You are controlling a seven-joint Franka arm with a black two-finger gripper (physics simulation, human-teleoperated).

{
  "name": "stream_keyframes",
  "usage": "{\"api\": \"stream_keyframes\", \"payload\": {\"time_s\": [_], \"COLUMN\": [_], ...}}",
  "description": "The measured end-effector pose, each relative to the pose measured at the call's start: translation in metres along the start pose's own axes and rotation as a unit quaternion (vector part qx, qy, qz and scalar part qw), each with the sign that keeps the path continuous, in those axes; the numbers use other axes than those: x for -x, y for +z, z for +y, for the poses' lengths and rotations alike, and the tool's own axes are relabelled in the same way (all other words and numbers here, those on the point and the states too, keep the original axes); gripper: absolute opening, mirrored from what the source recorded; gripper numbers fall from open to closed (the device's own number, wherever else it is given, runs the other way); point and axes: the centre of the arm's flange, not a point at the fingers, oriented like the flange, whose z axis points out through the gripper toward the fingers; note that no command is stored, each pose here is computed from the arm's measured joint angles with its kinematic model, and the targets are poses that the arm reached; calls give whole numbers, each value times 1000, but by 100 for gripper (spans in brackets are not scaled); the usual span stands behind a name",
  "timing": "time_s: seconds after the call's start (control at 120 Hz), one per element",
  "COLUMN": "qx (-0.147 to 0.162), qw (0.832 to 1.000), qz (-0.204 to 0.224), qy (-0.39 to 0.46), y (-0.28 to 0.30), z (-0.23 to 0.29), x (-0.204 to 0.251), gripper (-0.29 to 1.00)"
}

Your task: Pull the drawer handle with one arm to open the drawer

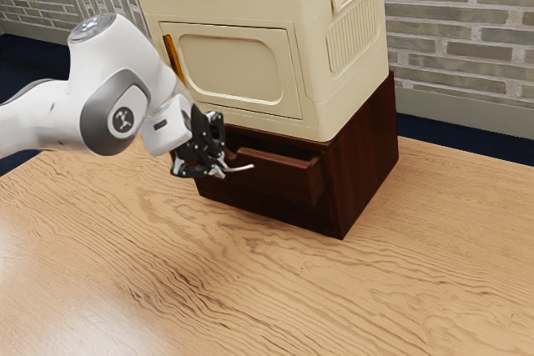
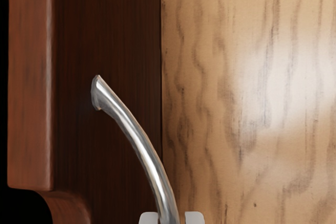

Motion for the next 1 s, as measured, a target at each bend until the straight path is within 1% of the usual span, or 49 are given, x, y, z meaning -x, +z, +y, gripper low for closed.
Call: {"api": "stream_keyframes", "payload": {"time_s": [0.317,0.692,1.0], "qx": [17,29,28], "qw": [1000,999,999], "qz": [7,16,23], "qy": [-8,-21,-31], "y": [-6,-12,-20], "z": [11,30,45], "x": [1,6,11], "gripper": [-5,-5,-5]}}
